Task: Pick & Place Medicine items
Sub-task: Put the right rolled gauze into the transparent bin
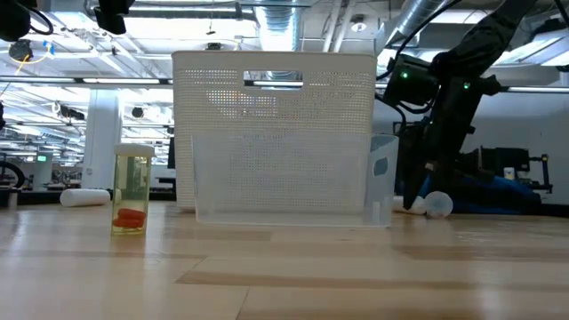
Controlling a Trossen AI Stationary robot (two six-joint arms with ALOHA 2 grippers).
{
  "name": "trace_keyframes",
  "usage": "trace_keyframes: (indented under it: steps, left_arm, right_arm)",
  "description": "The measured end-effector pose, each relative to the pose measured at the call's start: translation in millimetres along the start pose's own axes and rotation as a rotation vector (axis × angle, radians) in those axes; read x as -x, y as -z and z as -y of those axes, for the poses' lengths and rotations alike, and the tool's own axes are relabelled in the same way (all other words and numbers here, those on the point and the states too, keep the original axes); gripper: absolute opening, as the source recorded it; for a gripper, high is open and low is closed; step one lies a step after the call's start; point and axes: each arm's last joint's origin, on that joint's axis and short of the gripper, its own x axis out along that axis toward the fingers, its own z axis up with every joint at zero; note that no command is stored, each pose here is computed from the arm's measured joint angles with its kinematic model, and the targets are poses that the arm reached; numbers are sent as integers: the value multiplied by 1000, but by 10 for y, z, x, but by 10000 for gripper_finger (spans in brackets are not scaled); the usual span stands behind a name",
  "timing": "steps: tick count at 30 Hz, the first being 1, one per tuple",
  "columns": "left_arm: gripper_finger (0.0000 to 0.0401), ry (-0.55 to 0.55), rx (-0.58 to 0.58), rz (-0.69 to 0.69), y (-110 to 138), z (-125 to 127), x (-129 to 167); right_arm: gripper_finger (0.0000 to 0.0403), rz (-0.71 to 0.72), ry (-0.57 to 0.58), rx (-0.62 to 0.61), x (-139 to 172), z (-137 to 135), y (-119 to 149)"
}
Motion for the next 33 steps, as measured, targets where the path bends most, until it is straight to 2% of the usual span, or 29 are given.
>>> trace_keyframes:
  steps: [9, 16, 25, 33]
  left_arm:
    - [232, -4, 0, 1, 0, -1, 0]
    - [232, -3, -2, 1, 0, -1, 0]
    - [232, -2, -3, 1, 0, -1, 0]
    - [232, 5, -1, -1, 0, 1, 0]
  right_arm:
    - [53, 16, -37, 6, 82, -16, -17]
    - [40, 54, -73, -44, 432, 50, -2]
    - [40, -7, -337, -71, 1193, 170, 404]
    - [40, -182, -557, -123, 1558, 194, 890]
